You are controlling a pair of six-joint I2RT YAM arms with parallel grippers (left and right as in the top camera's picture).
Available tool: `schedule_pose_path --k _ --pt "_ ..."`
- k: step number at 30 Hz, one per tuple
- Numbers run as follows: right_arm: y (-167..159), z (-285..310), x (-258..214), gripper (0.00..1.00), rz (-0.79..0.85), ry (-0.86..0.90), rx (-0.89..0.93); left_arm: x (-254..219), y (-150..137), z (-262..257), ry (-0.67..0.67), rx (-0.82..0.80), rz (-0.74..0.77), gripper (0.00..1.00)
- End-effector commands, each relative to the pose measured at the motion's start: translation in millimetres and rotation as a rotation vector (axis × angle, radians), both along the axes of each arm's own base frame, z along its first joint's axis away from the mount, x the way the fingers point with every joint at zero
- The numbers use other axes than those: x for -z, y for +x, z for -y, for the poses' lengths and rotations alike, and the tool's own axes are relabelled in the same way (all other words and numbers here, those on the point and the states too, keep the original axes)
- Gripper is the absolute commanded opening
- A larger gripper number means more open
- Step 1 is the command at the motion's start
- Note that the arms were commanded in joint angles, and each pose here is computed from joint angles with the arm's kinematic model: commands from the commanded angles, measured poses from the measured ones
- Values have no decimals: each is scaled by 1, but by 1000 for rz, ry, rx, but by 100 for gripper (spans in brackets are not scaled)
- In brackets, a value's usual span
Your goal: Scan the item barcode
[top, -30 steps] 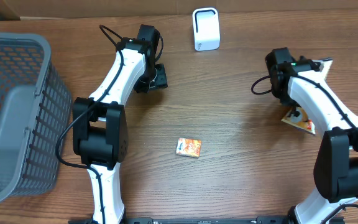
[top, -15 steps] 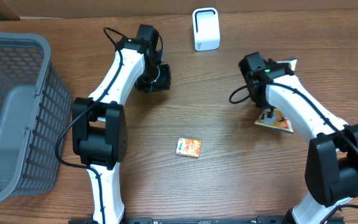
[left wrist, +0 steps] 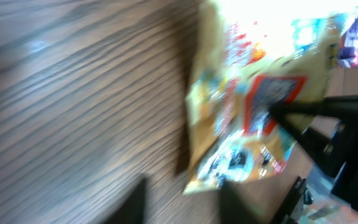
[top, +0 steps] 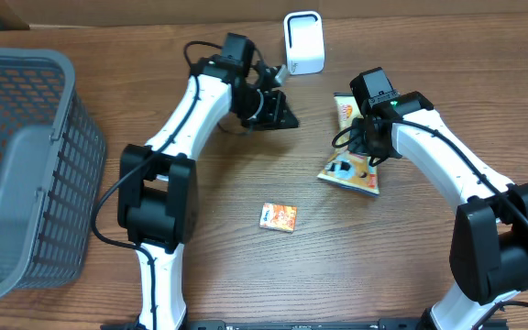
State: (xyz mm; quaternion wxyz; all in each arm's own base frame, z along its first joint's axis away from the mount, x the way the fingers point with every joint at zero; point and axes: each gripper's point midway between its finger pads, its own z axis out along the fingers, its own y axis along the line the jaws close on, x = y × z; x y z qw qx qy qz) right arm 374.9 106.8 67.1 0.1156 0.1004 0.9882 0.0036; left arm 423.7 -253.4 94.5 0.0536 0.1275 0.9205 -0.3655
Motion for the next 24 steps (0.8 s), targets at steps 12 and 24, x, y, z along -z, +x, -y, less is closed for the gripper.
schedule_pose_path --k 12,24 --pt "-2 -71 -46 4 -45 597 -158 2 19 -11 36 -24 86 94" --pt "-7 -96 -73 4 -39 823 -269 -12 19 5 -77 12 103 91"
